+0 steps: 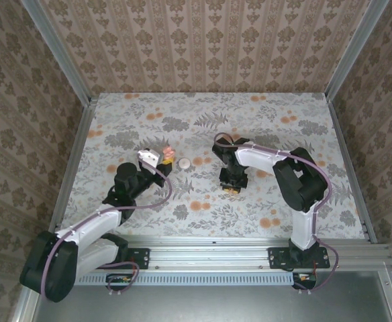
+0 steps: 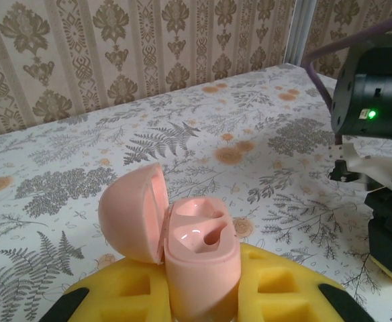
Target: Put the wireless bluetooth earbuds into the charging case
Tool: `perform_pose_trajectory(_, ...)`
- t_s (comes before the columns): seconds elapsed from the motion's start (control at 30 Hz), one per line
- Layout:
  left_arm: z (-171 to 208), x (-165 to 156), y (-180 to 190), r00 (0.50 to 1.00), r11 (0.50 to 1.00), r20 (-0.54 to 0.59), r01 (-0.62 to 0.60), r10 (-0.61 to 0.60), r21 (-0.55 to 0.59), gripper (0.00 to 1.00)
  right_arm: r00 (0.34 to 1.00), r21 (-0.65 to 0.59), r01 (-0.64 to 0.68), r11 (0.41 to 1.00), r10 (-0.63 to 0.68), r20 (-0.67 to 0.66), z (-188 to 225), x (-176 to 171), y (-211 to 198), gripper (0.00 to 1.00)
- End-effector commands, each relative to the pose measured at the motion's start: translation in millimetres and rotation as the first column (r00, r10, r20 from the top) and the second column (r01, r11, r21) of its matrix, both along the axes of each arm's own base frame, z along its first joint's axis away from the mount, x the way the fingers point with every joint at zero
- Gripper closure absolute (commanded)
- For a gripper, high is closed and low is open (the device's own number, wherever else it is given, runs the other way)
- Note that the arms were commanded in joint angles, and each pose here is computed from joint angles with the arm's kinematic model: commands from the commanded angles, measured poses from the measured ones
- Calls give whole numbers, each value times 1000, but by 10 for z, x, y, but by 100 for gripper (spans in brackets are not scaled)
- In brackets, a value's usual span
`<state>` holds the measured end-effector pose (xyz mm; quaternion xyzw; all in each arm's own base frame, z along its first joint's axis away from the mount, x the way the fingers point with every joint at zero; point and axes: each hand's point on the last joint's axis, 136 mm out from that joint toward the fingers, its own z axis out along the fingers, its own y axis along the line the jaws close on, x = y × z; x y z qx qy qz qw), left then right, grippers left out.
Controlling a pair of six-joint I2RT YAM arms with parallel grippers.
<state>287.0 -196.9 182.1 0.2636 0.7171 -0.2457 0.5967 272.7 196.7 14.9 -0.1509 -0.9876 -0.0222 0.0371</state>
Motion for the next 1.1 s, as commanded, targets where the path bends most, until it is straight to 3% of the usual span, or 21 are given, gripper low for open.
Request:
perform_pose_trajectory(0.0, 33, 31, -30, 1000, 1000, -17, 13, -13, -21, 90, 993, 22, -5, 1000, 2, 119, 69, 166, -5, 81)
perform_pose_trajectory(0.6, -275, 39, -501, 986, 990, -106, 133, -127, 47, 91, 897, 176, -116, 978, 27, 441, 355, 314, 104, 82)
perform_pose_trajectory(1.07, -510, 44, -895, 956, 966, -149, 257, -252, 17, 92, 790, 250, -242, 937, 41, 612, 706, 293, 267, 81)
